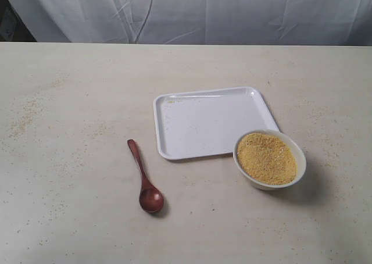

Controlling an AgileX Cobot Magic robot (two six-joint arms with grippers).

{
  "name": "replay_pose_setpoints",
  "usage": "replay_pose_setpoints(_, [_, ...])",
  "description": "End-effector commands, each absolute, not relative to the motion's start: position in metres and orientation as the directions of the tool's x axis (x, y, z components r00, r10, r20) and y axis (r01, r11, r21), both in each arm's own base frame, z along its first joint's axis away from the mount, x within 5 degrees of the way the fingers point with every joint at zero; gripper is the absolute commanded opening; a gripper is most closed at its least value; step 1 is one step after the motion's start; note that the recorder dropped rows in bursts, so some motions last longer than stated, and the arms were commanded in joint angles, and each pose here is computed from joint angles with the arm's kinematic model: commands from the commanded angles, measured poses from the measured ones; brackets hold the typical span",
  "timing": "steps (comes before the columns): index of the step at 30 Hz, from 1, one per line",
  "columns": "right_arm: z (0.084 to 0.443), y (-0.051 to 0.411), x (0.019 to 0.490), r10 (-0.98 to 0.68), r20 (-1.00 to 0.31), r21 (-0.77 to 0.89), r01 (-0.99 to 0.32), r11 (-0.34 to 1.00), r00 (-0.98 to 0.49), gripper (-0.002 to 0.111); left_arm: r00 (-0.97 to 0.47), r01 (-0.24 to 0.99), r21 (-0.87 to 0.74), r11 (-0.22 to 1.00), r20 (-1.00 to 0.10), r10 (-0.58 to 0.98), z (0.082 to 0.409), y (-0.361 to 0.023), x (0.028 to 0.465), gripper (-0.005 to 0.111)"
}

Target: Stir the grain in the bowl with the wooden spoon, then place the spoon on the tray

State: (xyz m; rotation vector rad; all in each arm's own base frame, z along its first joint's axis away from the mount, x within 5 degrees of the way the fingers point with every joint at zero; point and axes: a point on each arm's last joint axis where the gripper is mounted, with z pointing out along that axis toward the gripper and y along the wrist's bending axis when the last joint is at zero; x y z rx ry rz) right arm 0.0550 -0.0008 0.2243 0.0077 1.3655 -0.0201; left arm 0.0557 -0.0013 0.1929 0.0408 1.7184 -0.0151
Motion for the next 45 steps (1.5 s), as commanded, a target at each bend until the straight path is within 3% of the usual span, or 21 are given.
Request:
replay_pose_setpoints(1, [0.24,0.0,0.05,-0.017,-0.926,-0.011,0.017,1.0,0.377,-0.001,-0.142,0.035,0.013,0.999,-0.99,0.018,0.192,-0.001,0.056,0.0])
replay_pose_setpoints(9, [0.244,0.0,0.048,-0.016,-0.903,-0.01,0.015,1.0,0.43,-0.001,-0.142,0.035,0.013,0.999,-0.99,0.018,0.192,-0.001,0.056,0.0])
replay_pose_setpoints(14, [0.26,-0.001,0.053,0.064,-0.993,0.066,0.021,0.998,0.096,-0.001,-0.142,0.035,0.013,0.999,-0.99,0.018,0.192,-0.001,0.056,0.0])
replay_pose_setpoints(18, [0.3,-0.001,0.063,0.072,-0.962,0.065,0.035,0.997,-0.265,-0.001,-0.142,0.035,0.013,0.999,-0.99,0.018,0.192,-0.001,0.056,0.0])
replay_pose_setpoints(23, [0.316,-0.004,0.091,0.038,-0.927,0.019,0.055,0.998,-0.373,-0.001,-0.142,0.035,0.013,0.999,-0.99,0.018,0.192,-0.001,0.056,0.0])
replay_pose_setpoints(27, [0.303,0.003,0.118,0.221,-0.855,0.217,0.063,0.974,-0.469,-0.001,-0.142,0.035,0.013,0.999,-0.99,0.018,0.192,-0.001,0.056,0.0])
replay_pose_setpoints(30, [0.297,0.014,0.136,0.25,-0.757,0.304,0.013,0.953,-0.603,-0.001,-0.142,0.035,0.013,0.999,-0.99,0.018,0.192,-0.001,0.056,0.0])
replay_pose_setpoints(36, [0.297,0.043,0.177,0.152,-0.611,0.418,-0.153,0.895,-0.777,-0.001,-0.142,0.035,0.013,0.999,-0.99,0.018,0.192,-0.001,0.056,0.0])
replay_pose_setpoints(45, [0.273,0.145,0.222,-0.228,-0.462,0.336,-0.408,0.849,-0.857,-0.001,-0.142,0.035,0.013,0.999,-0.99,0.018,0.192,-0.001,0.056,0.0])
